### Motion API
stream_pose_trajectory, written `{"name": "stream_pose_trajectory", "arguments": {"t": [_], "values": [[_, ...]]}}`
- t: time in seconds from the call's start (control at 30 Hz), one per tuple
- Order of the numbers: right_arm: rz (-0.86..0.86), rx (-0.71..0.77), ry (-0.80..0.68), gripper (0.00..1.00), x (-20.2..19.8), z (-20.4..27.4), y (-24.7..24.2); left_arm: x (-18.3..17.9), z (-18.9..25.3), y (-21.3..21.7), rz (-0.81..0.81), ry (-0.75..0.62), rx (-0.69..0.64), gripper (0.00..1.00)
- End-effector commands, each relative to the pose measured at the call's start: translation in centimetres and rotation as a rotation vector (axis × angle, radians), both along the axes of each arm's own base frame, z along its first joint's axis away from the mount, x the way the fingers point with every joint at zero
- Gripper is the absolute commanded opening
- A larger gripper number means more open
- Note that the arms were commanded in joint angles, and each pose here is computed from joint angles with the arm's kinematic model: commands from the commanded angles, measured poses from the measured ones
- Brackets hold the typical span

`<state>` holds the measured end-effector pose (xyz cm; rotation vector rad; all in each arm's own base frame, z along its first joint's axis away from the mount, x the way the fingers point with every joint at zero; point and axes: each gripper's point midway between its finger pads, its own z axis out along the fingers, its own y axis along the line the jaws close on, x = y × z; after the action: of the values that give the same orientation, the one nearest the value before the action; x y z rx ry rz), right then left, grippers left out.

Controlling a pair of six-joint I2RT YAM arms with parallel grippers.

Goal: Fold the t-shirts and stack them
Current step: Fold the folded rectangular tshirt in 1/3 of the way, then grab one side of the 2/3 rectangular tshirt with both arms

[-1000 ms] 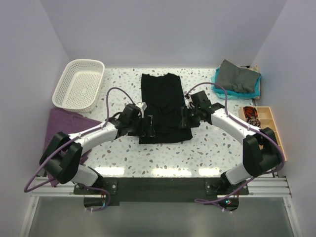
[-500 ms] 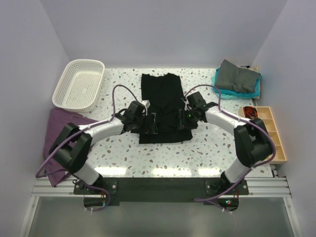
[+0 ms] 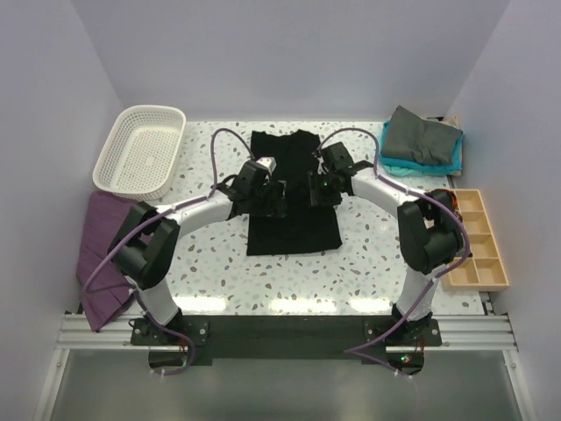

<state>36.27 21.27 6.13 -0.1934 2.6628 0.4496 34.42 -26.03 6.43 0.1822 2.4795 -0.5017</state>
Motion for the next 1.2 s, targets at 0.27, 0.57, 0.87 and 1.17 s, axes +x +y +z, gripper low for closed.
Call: {"name": "stream_pose_trajectory", "arguments": {"t": [0.27,0.57,0.87,1.17], "values": [[-0.071,-0.082,-0.187,0.48,7.3,4.0,-1.8,4.7,0.6,3.7,0.109,-0.152,0.148,0.98],[-0.11,-0.11,-0.252,0.63,4.2,8.4,-5.5,4.0,4.7,7.1,0.213,-0.229,0.194,1.0],[-0.091,-0.025,-0.124,0.69,-2.8,4.3,-6.4,-4.4,0.1,6.0,0.065,-0.111,-0.029,1.0],[-0.145,0.175,-0.079,0.76,-4.4,2.6,-7.4,-7.9,0.7,5.3,-0.021,-0.202,-0.208,1.0]]}}
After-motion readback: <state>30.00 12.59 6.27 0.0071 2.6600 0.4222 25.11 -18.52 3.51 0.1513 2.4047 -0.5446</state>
